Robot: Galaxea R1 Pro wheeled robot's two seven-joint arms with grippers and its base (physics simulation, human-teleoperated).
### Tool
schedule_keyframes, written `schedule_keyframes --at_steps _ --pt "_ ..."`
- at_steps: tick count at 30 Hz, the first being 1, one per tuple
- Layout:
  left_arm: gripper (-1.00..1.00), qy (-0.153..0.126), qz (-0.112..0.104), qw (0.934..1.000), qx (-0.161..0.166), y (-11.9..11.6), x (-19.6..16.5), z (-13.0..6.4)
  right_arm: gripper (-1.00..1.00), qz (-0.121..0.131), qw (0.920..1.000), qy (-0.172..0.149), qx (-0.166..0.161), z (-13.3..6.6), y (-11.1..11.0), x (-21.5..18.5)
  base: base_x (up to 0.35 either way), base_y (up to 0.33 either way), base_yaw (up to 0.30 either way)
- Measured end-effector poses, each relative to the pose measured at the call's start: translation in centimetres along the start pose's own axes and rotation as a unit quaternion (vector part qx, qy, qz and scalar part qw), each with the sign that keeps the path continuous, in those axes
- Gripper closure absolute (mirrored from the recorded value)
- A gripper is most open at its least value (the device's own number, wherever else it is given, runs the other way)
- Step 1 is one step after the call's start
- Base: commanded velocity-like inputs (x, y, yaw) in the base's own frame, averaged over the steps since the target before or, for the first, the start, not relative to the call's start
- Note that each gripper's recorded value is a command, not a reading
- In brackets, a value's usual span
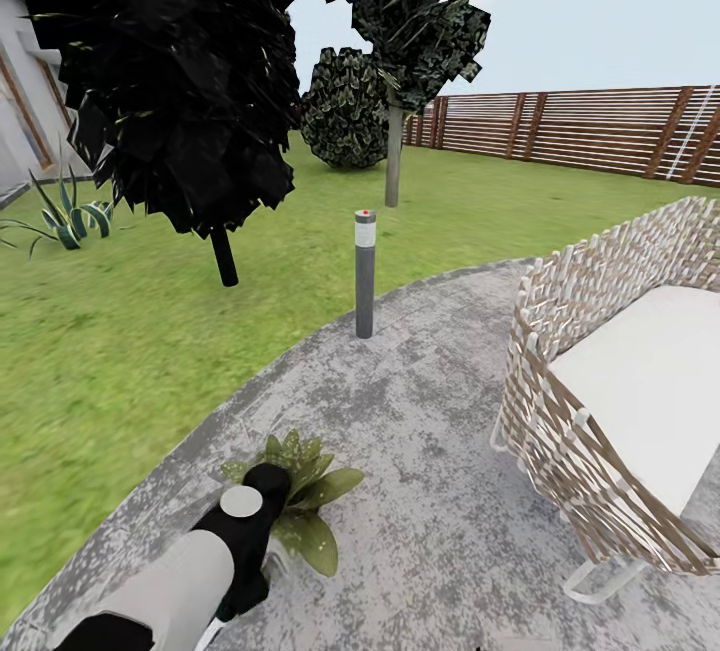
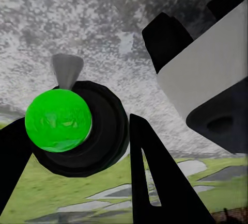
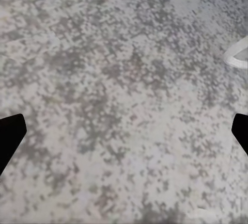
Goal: Pick up the pesticide atomizer in the garden and spray insectifuge to fully cover both potted plants in the garden.
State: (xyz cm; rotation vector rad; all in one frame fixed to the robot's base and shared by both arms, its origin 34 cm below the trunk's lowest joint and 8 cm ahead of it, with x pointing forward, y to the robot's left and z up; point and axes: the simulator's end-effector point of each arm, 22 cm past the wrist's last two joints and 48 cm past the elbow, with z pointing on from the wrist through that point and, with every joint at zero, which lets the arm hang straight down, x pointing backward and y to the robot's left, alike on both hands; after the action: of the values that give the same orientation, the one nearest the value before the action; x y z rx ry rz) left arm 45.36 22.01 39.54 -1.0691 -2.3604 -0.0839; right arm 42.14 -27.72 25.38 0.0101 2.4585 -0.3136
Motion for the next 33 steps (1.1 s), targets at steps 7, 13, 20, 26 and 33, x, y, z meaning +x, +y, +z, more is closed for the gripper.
schedule_keyframes --at_steps 7,13,20,26,33 --pt "1.0 -0.058 -0.047 0.9965 0.038 0.2 -1.3 -0.8 -1.0 -0.001 1.0 0.001 -0.001 -0.1 0.0 0.1 0.0 0.0 0.0" --pt "1.0 -0.07 -0.066 0.9949 0.032 1.3 -1.2 -0.7 -1.0 -0.001 1.0 0.001 -0.001 -0.1 0.1 0.2 0.0 0.0 0.0" --pt "1.0 -0.087 -0.074 0.9934 0.015 2.6 -1.5 -1.9 -1.0 0.0 1.0 0.001 0.001 -0.1 -0.1 0.2 0.0 0.0 0.0" --pt "1.0 -0.094 -0.079 0.9924 -0.015 4.1 -1.6 -2.5 -1.0 0.0 1.0 0.001 0.0 -0.1 0.0 0.2 0.0 0.0 0.01" --pt "1.0 -0.094 -0.073 0.9928 -0.007 3.1 -2.1 -2.4 -1.0 0.0 1.0 0.001 0.001 -0.1 0.0 0.1 0.0 0.0 0.153"
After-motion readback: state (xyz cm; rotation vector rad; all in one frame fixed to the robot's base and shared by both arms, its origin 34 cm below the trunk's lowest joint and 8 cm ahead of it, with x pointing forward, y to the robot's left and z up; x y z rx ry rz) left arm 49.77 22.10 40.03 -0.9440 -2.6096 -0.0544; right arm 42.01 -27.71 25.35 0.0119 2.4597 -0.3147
